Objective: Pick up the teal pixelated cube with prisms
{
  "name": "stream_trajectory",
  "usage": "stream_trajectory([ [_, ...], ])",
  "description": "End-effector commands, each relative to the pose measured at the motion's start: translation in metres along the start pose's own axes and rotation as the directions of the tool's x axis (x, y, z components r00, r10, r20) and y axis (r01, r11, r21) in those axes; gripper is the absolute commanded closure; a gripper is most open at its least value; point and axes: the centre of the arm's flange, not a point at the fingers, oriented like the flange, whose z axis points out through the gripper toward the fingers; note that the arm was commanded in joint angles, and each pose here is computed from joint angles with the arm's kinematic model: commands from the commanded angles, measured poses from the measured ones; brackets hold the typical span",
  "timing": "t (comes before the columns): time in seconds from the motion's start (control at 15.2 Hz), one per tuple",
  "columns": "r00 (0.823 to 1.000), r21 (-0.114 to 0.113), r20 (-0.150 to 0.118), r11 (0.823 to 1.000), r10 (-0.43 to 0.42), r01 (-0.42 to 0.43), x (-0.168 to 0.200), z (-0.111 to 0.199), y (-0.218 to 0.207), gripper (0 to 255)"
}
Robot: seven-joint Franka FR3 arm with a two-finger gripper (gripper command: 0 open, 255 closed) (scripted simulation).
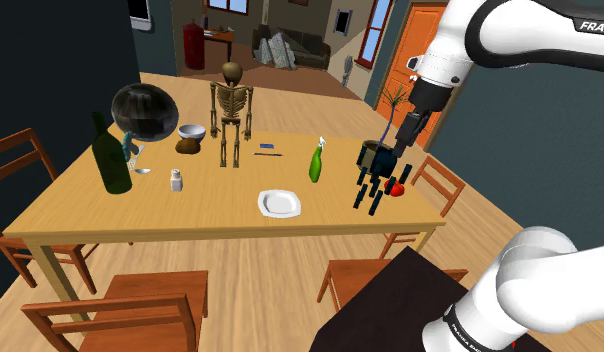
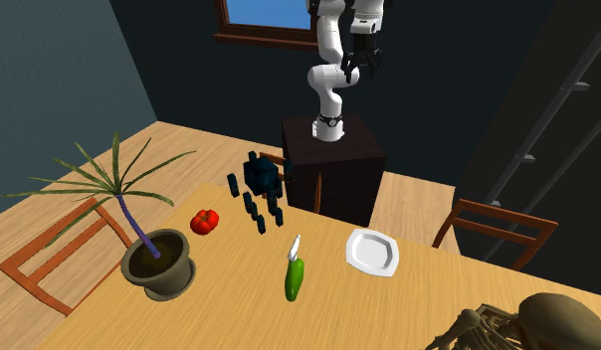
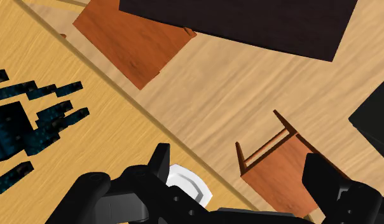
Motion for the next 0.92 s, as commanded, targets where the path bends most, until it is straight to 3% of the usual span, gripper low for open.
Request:
stream_trajectory([
  [0.0, 1.0, 0.0, 0.0, 1.0, 0.0, 0.0, 0.0, 0.0, 0.0, 0],
  [0.86, 1.0, 0.006, 0.008, 1.0, -0.019, 0.019, 0.07, 0.068, 0.142, 0],
])
